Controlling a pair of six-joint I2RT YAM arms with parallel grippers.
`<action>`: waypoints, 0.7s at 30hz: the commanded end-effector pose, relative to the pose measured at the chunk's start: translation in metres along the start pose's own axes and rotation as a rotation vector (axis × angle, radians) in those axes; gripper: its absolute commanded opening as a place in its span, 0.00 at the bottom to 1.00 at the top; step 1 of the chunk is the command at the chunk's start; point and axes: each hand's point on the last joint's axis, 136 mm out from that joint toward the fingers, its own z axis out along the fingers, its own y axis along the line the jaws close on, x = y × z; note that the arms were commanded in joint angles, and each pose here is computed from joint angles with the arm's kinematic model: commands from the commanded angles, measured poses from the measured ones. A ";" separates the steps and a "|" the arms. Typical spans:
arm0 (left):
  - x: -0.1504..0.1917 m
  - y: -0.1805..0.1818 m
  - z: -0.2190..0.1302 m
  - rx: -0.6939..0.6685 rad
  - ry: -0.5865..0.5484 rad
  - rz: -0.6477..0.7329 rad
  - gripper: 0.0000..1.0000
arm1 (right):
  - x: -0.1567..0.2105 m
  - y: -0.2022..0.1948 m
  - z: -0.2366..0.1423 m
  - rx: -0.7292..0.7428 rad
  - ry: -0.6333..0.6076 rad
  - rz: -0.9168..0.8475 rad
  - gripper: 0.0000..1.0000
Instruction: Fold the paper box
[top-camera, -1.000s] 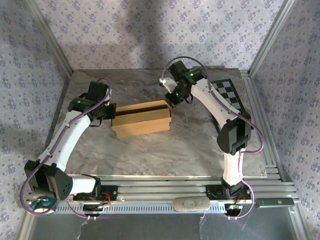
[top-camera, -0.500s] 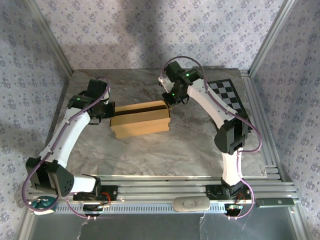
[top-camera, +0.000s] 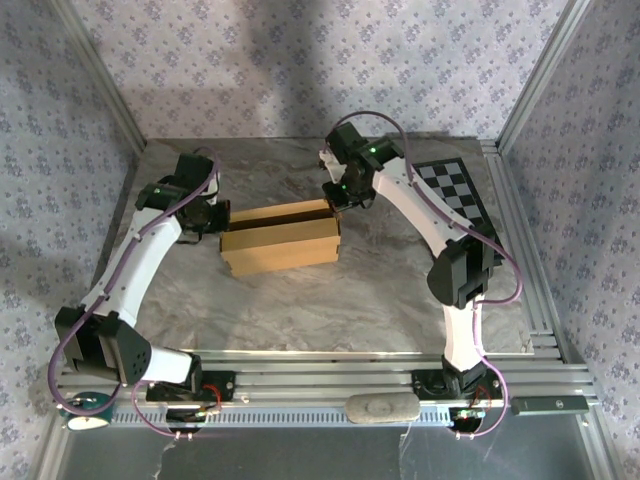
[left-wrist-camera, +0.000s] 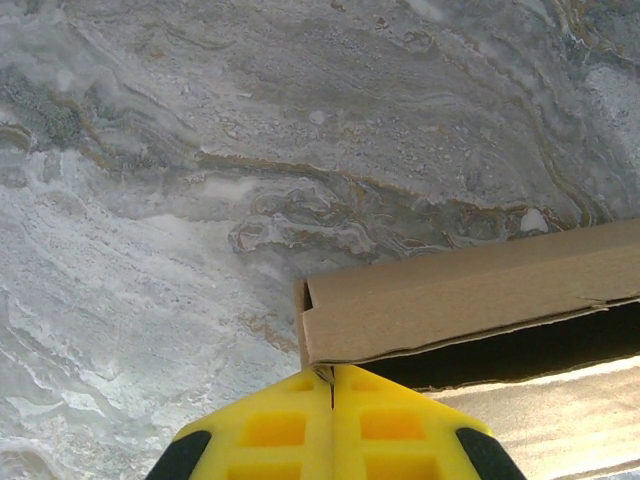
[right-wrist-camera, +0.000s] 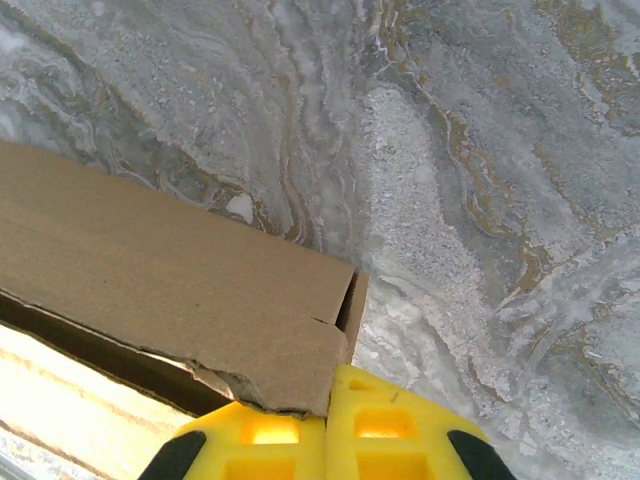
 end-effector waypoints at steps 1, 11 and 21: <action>0.002 -0.026 -0.007 0.135 -0.005 -0.010 0.00 | 0.012 0.026 0.014 -0.029 0.026 -0.002 0.00; 0.001 -0.016 -0.054 0.169 -0.213 -0.147 0.50 | 0.020 0.023 0.019 0.001 0.003 -0.005 0.00; 0.068 -0.084 -0.116 0.493 -0.288 -0.089 0.23 | 0.022 0.021 0.019 -0.001 0.011 -0.008 0.00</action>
